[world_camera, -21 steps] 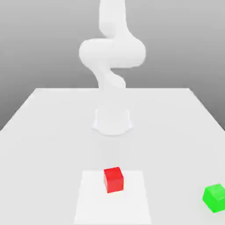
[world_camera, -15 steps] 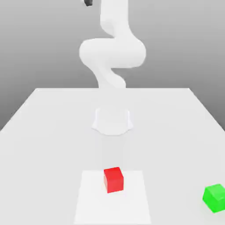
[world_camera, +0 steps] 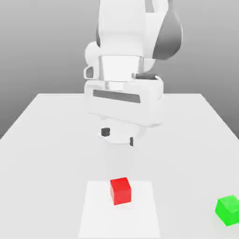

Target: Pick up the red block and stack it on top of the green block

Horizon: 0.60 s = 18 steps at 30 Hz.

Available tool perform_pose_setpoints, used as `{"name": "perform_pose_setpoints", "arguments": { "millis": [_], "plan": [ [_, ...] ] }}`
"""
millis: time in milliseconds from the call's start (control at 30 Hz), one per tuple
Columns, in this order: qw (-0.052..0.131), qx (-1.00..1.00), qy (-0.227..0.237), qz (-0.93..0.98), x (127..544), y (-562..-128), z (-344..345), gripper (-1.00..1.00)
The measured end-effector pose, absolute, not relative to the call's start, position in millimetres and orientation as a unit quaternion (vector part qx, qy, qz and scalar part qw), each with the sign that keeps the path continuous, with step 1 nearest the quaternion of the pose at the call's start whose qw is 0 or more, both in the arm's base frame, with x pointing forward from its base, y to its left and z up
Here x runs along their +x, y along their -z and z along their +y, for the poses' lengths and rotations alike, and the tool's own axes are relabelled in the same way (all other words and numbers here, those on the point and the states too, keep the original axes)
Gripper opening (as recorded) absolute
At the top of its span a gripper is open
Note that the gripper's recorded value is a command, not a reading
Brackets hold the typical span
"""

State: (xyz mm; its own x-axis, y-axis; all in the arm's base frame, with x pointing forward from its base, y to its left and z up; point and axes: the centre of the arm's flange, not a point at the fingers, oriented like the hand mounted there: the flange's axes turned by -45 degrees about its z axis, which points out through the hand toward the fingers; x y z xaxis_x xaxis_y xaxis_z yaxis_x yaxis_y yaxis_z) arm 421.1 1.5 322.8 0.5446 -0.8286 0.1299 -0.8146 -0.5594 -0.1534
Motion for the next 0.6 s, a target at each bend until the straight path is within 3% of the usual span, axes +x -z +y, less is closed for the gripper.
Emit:
{"name": "perform_pose_setpoints", "arguments": {
  "millis": [167, 400, 433, 600],
  "plan": [
    [0.007, -0.807, 0.012, 0.590, 378.2, -224.1, 1.9, 0.00],
    [0.001, -0.794, 0.000, 0.608, 370.6, -154.3, 2.8, 0.00],
    [0.001, -0.794, 0.000, 0.608, 369.9, -147.2, 2.9, -1.00],
    [0.002, -0.794, 0.001, 0.608, 370.2, -147.4, 2.9, -1.00]
  ]
}}
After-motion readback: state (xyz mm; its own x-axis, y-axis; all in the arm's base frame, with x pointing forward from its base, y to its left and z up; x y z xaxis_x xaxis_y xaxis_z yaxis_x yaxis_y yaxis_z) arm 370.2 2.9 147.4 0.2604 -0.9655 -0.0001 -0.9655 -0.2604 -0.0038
